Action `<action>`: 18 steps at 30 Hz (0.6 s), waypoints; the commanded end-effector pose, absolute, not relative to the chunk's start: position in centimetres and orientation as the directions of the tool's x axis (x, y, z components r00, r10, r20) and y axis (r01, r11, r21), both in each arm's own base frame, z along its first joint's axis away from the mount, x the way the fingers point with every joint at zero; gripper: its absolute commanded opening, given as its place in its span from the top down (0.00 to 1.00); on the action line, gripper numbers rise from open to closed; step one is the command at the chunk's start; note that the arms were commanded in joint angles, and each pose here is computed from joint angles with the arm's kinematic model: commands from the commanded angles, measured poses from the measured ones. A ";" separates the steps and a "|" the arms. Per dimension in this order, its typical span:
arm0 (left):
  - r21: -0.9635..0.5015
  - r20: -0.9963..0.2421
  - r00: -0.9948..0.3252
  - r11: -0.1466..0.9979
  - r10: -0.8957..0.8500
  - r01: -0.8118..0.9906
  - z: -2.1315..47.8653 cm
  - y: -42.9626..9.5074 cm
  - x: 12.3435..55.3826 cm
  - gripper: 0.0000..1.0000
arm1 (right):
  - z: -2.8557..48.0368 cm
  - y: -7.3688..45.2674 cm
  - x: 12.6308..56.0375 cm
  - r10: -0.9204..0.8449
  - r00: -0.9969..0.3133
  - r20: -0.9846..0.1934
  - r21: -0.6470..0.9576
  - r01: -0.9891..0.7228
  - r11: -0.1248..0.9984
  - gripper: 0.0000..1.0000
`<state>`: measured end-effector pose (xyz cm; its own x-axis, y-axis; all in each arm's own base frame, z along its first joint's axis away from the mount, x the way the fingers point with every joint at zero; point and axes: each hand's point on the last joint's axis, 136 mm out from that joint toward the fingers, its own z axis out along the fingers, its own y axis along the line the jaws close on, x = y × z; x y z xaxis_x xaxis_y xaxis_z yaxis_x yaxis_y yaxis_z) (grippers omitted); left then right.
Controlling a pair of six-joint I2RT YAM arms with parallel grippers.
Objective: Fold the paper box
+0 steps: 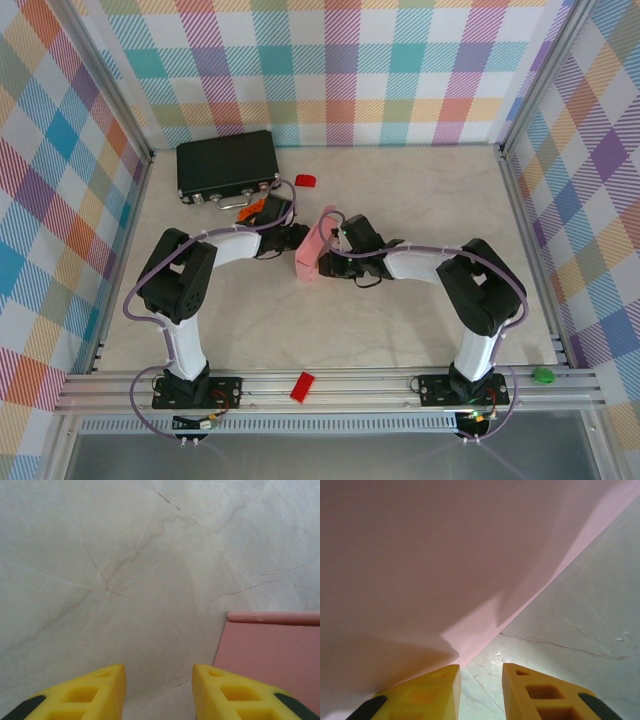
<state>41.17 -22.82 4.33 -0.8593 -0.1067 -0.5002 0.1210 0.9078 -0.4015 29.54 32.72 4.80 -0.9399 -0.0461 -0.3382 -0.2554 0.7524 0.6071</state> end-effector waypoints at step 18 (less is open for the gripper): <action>-0.158 -0.720 -0.691 0.985 -0.063 0.074 16.7 -16.9 42.1 0.45 | 8.3 26.7 30.3 0.040 -0.878 -0.476 0.485 -0.224 0.845 0.68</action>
